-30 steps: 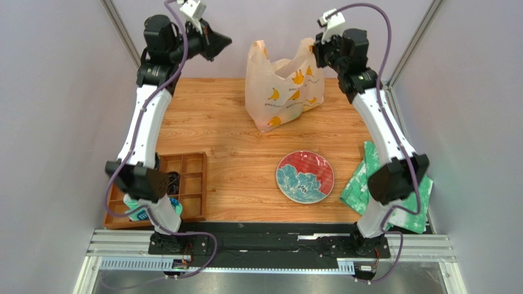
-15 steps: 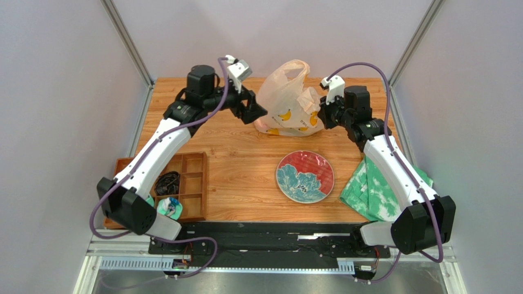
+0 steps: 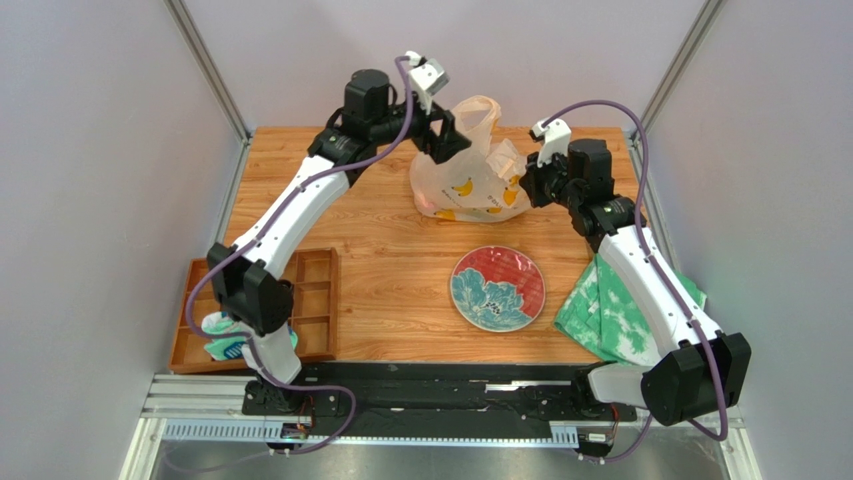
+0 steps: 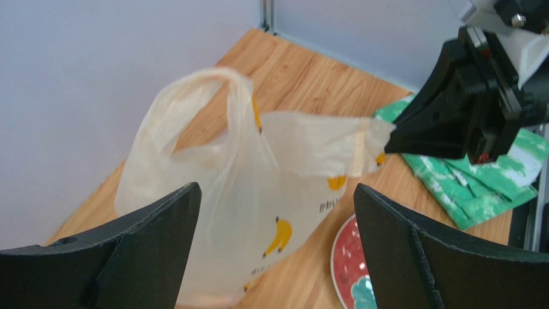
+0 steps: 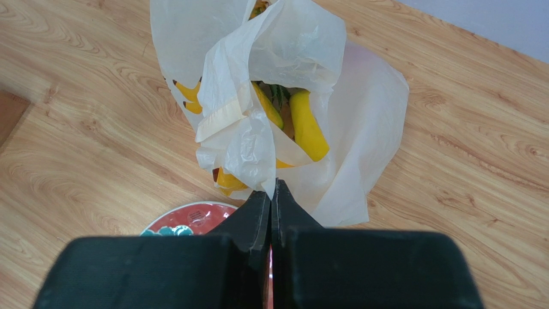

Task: Take the fake fruits out of the plastic bag

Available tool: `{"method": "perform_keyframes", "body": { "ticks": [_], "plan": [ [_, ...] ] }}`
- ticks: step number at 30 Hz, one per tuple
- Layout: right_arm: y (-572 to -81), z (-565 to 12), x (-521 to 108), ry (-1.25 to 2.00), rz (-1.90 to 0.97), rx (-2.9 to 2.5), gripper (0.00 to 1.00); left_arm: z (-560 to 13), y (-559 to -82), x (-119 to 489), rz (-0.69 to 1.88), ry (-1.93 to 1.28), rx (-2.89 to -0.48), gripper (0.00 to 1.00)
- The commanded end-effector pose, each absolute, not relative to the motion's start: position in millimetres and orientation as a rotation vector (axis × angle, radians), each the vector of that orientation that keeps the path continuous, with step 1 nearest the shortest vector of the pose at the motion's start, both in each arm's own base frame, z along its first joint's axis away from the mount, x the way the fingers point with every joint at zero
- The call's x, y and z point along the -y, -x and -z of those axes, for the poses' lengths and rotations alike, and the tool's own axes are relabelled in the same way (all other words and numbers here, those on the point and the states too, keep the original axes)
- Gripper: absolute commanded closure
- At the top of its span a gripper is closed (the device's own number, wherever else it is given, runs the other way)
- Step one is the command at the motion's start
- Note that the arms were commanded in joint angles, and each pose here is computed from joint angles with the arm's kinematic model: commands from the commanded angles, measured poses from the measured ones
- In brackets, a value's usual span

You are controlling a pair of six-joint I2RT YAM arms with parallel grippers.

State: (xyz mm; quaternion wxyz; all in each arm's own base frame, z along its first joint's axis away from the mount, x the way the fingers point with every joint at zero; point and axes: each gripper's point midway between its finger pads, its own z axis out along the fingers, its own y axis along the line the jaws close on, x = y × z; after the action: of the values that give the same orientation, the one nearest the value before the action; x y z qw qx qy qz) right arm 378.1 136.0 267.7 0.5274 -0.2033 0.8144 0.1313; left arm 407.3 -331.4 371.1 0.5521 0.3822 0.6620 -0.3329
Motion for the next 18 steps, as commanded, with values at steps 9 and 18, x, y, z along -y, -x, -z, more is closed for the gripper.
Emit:
{"method": "perform_keyframes", "body": {
  "ticks": [9,18],
  "plan": [
    [-373.7,-301.4,-127.2,0.388,-0.351,-1.860,1.00,-336.4,-484.1,412.6,0.761,-0.798,-1.568,0.11],
    [-378.0,-293.1,-122.7,0.369,-0.340,-1.883,1.00,-345.5,-518.8,408.0,0.602,-0.699,-1.522,1.00]
  ]
}}
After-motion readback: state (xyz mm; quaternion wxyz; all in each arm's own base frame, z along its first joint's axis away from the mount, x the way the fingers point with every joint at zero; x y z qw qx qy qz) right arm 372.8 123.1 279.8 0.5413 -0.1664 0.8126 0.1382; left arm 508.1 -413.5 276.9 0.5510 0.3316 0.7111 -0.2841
